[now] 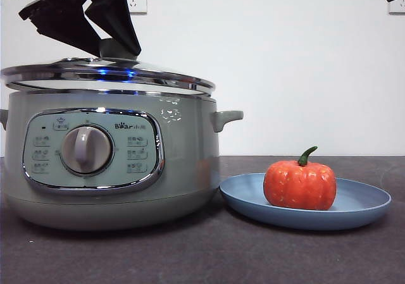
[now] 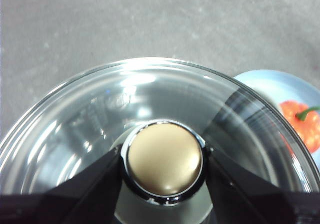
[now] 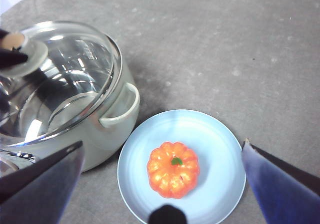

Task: Take the pumpkin out from the steamer,put the pumpkin in the blue plate,close the lid

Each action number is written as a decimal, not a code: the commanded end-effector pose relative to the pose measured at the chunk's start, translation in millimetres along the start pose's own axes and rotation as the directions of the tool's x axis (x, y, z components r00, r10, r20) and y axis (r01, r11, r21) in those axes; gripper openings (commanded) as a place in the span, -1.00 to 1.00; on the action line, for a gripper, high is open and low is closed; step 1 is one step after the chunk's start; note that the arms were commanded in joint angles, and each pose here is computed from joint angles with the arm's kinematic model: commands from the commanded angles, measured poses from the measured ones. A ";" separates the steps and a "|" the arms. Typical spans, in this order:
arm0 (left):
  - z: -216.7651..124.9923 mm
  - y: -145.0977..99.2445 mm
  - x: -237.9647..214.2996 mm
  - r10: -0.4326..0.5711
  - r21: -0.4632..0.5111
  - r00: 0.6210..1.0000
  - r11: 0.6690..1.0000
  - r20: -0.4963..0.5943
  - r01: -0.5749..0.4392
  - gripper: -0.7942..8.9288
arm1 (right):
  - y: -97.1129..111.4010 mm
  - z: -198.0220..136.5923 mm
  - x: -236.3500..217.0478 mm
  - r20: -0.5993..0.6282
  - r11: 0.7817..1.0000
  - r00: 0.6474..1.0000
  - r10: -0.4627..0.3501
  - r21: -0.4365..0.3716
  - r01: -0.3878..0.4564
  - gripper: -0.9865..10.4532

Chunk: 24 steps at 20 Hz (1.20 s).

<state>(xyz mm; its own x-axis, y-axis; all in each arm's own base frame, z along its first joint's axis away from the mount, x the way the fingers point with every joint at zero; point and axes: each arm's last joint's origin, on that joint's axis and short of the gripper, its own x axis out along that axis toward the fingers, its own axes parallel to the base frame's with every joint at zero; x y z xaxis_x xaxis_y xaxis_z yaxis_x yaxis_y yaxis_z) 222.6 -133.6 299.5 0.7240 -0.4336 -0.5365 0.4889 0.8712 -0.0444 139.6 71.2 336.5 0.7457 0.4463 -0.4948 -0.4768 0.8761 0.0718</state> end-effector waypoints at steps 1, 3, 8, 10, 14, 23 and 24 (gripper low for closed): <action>9.0 -1.5 -1.0 -0.008 -0.004 0.997 1.000 0.073 0.008 -0.85 | 0.1 0.5 -0.8 0.008 1.000 1.000 -0.002 0.012 0.002 0.21; 7.2 -1.2 3.9 -0.006 -0.004 0.998 1.000 0.055 0.007 -0.85 | 0.1 0.5 -0.8 0.008 1.000 1.000 -0.002 0.012 0.002 0.21; 0.0 -0.9 16.2 -0.002 -0.001 1.000 1.000 -0.015 0.002 -0.85 | 0.1 0.5 -0.8 0.008 1.000 1.000 -0.002 0.012 0.002 0.21; -1.7 0.1 16.2 0.029 0.004 0.999 1.000 -0.032 -0.029 -0.85 | 0.1 0.6 -0.8 0.008 1.000 1.000 -0.002 0.012 0.002 0.21; -7.0 3.3 15.8 0.059 0.014 0.995 0.998 -0.086 -0.058 -0.85 | 0.1 0.6 -0.8 0.008 1.000 1.000 -0.002 0.012 0.002 0.21; -8.0 3.3 16.2 0.061 0.014 0.994 0.998 -0.096 -0.059 -0.85 | 0.1 0.9 -0.8 0.012 1.000 1.000 -0.001 0.012 0.001 0.21; -7.0 3.4 16.2 0.063 0.014 0.994 0.998 -0.086 -0.062 -0.85 | 0.1 0.9 -0.8 0.012 1.000 1.000 -0.001 0.012 0.001 0.21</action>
<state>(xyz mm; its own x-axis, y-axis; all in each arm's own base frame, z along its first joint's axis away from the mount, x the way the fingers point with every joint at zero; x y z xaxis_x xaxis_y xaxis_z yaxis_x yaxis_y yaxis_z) 232.2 -137.0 291.5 0.7196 -0.3787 -0.5821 0.4441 0.8954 -0.0335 139.5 71.1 336.7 0.7458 0.4464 -0.4945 -0.4754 0.8766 0.0744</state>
